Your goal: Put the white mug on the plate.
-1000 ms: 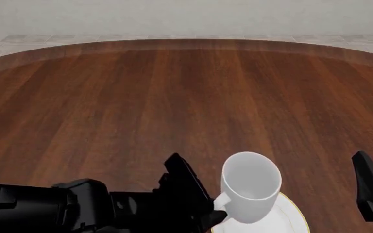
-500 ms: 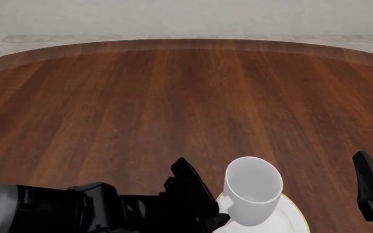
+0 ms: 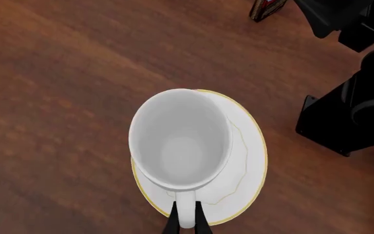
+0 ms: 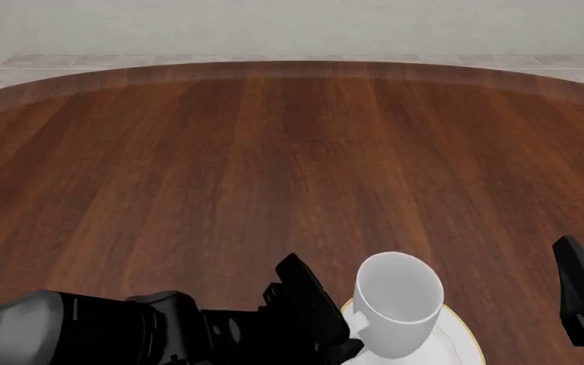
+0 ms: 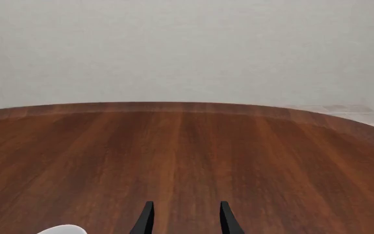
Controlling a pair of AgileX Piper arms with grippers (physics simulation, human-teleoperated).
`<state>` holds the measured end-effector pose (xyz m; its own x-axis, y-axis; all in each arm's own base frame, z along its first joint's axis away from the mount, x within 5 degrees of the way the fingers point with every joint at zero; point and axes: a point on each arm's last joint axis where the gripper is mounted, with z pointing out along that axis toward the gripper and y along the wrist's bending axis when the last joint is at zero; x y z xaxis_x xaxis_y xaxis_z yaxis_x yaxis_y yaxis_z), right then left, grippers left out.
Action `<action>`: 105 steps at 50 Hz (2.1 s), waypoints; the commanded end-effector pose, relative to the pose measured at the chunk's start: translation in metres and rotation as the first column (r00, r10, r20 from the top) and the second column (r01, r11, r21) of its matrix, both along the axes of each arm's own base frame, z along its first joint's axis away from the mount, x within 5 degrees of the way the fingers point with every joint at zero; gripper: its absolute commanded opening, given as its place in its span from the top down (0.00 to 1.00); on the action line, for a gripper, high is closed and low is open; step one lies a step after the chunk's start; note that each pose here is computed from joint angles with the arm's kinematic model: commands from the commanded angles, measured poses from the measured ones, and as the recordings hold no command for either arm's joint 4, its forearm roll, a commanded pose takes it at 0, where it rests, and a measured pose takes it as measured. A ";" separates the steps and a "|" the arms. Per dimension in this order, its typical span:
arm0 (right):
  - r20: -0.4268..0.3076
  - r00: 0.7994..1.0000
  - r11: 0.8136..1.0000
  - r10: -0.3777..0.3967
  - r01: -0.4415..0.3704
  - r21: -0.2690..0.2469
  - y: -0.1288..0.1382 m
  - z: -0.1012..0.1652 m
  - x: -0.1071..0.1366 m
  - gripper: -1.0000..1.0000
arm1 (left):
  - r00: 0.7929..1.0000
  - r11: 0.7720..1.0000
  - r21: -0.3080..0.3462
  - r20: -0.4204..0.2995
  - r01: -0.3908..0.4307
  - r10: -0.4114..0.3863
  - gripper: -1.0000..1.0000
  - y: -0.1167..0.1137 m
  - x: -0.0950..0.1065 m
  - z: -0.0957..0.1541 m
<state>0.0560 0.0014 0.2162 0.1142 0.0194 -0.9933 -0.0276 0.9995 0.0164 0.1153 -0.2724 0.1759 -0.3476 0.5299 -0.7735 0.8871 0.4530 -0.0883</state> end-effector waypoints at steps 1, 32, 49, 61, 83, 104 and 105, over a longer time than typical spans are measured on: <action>0.003 1.000 1.000 0.000 0.000 0.001 0.000 0.000 0.000 0.00 | 1.000 1.000 0.000 0.002 -0.003 0.003 1.00 0.000 0.002 -0.003; 0.002 1.000 1.000 -0.001 0.001 0.001 0.000 0.000 0.000 0.00 | 1.000 1.000 0.006 0.003 0.003 -0.003 0.00 -0.001 0.001 -0.002; 0.002 1.000 1.000 0.001 -0.001 0.006 0.000 0.000 0.000 0.00 | 1.000 1.000 0.004 0.010 0.008 -0.008 0.00 0.003 -0.001 0.004; 0.000 1.000 1.000 -0.001 0.001 0.005 0.000 0.000 0.000 0.00 | 1.000 1.000 -0.005 0.025 0.008 -0.008 0.00 0.013 -0.003 0.018; -0.009 1.000 1.000 -0.003 0.003 0.002 0.000 0.002 -0.001 0.00 | 0.998 0.999 -0.051 0.061 -0.019 0.022 0.00 0.056 -0.011 0.064; -0.023 1.000 1.000 -0.001 0.000 -0.003 0.000 0.000 0.000 0.00 | 0.979 0.979 -0.148 0.123 -0.142 0.161 0.00 0.133 -0.022 0.098; -0.025 1.000 1.000 -0.002 0.002 -0.004 0.000 0.000 0.001 0.00 | 0.978 0.975 -0.155 0.117 -0.156 0.175 0.00 0.137 -0.023 0.099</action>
<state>0.0562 0.0014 0.2169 0.0940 0.0170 -0.9954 -0.0259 0.9996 0.0146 0.0996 -0.1712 0.2664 -0.3039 0.4155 -0.8574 0.8492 0.5260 -0.0461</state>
